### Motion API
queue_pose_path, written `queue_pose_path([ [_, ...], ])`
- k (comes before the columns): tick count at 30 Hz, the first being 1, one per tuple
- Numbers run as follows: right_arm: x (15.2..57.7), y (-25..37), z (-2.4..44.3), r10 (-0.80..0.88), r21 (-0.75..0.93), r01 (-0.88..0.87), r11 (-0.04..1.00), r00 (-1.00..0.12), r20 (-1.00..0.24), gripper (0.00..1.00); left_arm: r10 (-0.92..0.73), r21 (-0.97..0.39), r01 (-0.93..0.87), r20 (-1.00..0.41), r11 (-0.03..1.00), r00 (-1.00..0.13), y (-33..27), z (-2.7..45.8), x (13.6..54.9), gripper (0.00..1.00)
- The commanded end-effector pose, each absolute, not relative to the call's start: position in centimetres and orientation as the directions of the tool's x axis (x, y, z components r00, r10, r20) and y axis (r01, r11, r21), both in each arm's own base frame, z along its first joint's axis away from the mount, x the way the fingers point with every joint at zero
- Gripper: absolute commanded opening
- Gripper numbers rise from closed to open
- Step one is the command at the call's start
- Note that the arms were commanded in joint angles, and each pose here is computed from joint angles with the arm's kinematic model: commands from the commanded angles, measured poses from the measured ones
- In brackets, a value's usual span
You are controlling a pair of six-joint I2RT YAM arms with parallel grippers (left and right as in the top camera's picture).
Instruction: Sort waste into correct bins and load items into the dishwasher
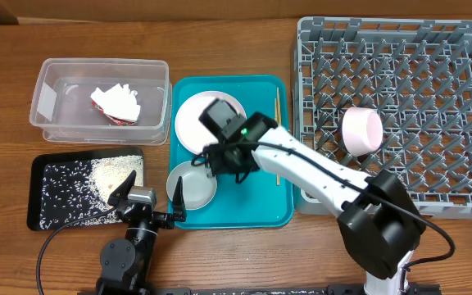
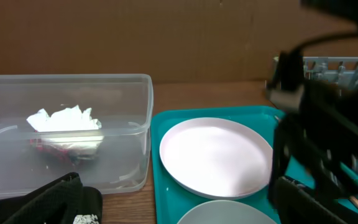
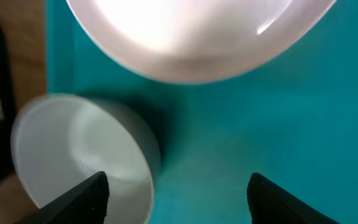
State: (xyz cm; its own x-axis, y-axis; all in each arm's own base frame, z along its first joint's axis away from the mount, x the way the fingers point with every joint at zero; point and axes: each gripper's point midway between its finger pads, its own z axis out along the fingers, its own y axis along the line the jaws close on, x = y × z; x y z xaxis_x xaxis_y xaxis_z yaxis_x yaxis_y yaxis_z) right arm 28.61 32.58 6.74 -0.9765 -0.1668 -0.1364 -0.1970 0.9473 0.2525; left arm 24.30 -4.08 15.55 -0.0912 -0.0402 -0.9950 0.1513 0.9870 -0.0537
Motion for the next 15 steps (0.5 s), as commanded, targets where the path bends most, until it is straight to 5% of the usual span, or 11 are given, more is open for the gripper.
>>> queue_pose_path([
  [1,26.0,32.9,5.5,-0.224,0.319,-0.236,0.918,-0.972,-0.074,0.71,-0.060,-0.073,0.155,-0.995,0.985,-0.084,-4.1,15.7,24.3,1.00],
  [6,24.1,33.1,3.5,-0.245,0.379,-0.234,0.895,-0.969,-0.019,0.51,-0.060,-0.073,0.154,-0.995,0.985,-0.084,-4.1,15.7,24.3,1.00],
  [7,24.2,32.8,3.3,-0.242,0.360,-0.234,0.903,-0.970,-0.025,0.32,-0.060,-0.073,0.155,-0.995,0.985,-0.084,-4.1,15.7,24.3,1.00],
  [8,24.5,32.6,3.3,-0.237,0.344,-0.236,0.909,-0.971,-0.039,0.24,-0.060,-0.073,0.154,-0.995,0.985,-0.084,-4.1,15.7,24.3,1.00],
  [13,28.1,29.9,7.5,-0.179,0.197,-0.217,0.956,-0.965,-0.194,0.04,-0.060,-0.073,0.155,-0.995,0.985,-0.084,-4.1,15.7,24.3,1.00],
  [15,29.9,27.9,10.6,-0.135,0.125,-0.177,0.976,-0.949,-0.284,0.04,-0.060,-0.073,0.154,-0.995,0.985,-0.084,-4.1,15.7,24.3,1.00],
])
